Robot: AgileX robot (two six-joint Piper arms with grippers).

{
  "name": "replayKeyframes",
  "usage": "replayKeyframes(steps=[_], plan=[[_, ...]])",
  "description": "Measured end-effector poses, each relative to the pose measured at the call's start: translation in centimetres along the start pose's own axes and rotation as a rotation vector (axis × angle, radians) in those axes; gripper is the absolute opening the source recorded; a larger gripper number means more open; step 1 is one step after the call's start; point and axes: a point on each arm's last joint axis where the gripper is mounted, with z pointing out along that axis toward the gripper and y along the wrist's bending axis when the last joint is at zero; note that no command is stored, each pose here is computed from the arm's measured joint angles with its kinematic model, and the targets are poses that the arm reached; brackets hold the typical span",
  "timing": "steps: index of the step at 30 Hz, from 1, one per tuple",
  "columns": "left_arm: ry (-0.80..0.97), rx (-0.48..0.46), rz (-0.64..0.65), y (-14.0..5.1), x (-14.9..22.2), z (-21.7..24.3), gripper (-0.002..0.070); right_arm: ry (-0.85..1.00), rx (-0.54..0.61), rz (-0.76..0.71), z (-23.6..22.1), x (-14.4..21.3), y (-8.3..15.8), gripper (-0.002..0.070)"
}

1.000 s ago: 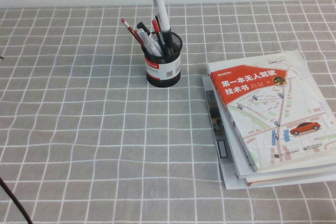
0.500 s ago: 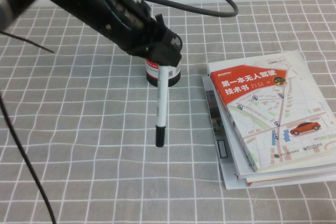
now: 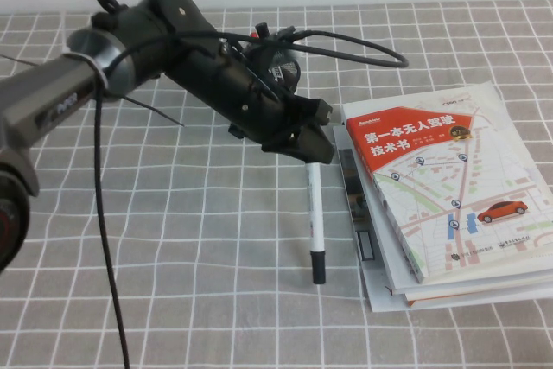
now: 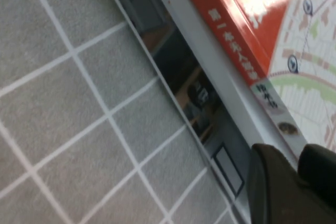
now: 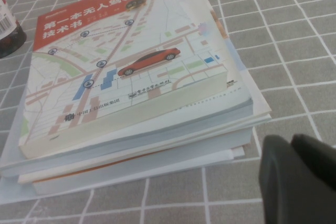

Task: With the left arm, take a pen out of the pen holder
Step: 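Take a marker out of the pen holder and lay it on the table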

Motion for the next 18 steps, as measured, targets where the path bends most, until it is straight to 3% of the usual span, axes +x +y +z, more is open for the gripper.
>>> replayKeyframes(steps=[9, 18], plan=[[-0.008, 0.016, -0.062, 1.7, -0.1, 2.3, 0.0068, 0.000, 0.000, 0.000, 0.0, 0.0, 0.0, -0.0013], [-0.081, -0.028, -0.075, 2.6, -0.7, 2.9, 0.0068, 0.000, 0.000, 0.000, 0.0, 0.0, 0.0, -0.0013]])
